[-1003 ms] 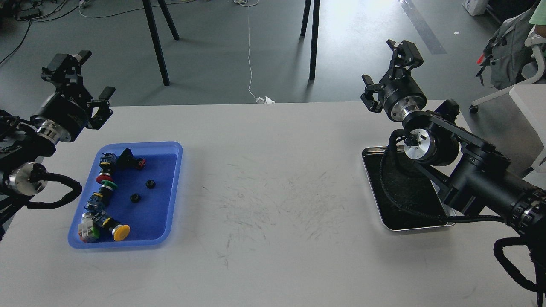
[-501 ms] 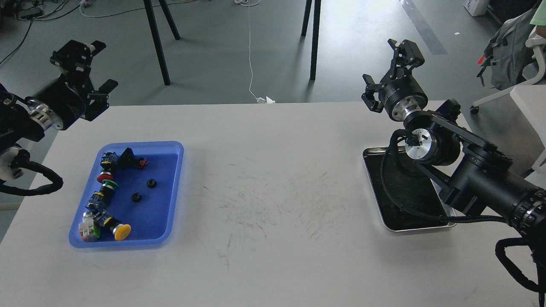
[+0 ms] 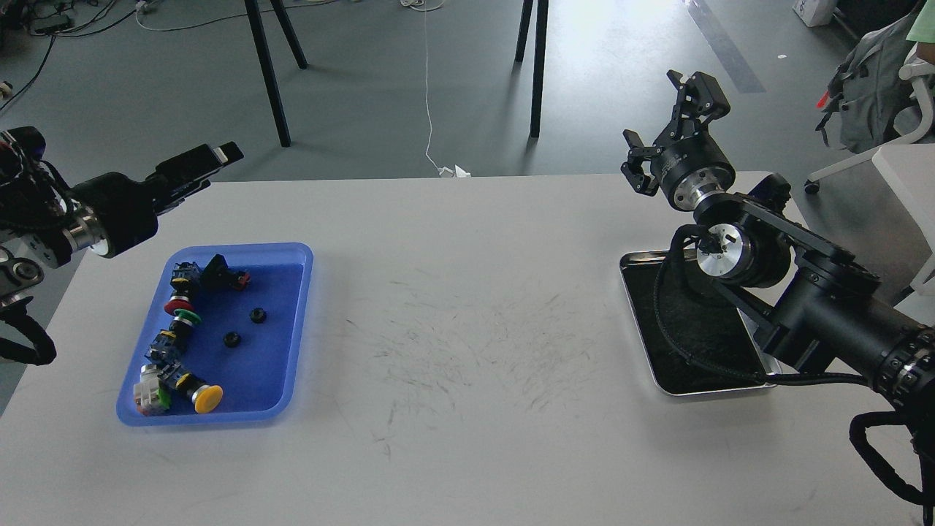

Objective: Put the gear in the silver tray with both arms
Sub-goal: 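Extend the left gripper forward and lower it into the blue tray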

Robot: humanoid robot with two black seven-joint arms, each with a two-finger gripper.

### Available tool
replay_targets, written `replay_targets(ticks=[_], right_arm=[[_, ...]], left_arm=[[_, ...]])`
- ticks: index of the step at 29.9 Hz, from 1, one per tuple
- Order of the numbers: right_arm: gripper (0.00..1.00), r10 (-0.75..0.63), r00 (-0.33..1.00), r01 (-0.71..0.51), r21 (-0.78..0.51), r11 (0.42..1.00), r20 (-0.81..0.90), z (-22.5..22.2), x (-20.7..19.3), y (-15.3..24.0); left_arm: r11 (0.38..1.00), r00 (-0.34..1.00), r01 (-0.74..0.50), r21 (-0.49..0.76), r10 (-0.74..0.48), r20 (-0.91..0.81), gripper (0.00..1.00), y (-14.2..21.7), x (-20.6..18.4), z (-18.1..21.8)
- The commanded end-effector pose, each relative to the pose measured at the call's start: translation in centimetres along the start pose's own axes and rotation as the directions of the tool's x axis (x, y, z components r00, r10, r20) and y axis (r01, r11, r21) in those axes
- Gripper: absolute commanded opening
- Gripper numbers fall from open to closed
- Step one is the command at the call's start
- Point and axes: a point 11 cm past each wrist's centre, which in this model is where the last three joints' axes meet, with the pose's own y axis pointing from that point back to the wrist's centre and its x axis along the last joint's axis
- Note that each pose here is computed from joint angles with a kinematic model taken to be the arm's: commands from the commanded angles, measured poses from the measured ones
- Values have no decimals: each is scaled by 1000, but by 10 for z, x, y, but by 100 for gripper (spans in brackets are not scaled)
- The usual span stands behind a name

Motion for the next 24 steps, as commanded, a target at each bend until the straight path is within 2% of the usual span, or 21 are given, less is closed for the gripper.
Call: replay_targets(ticks=[1,7,12,18,24], right_arm=[[99,0,1000,0,0,1000,0,0,0,0],[99,-1,1000,0,7,1000,7,-3,-1,-1],[99,1,1000,-1,9,1000,10,-3,0,-1],[99,2,1000,-2,8,1000,11,-3,-1,-1],[99,1,1000,-1,9,1000,10,-3,-1,-1]], left_arm=[[999,994,38,7,-39,97,98,1,0,4],[1000,991,-31,-3,31,128,98,-4,20,10],[999,995,-41,6,40,92,98,-4,19,6],[1000,994,-25,9,24,108,98,-7,13,5],[997,985,67,35,-72,157,98,-6,-5,-2]])
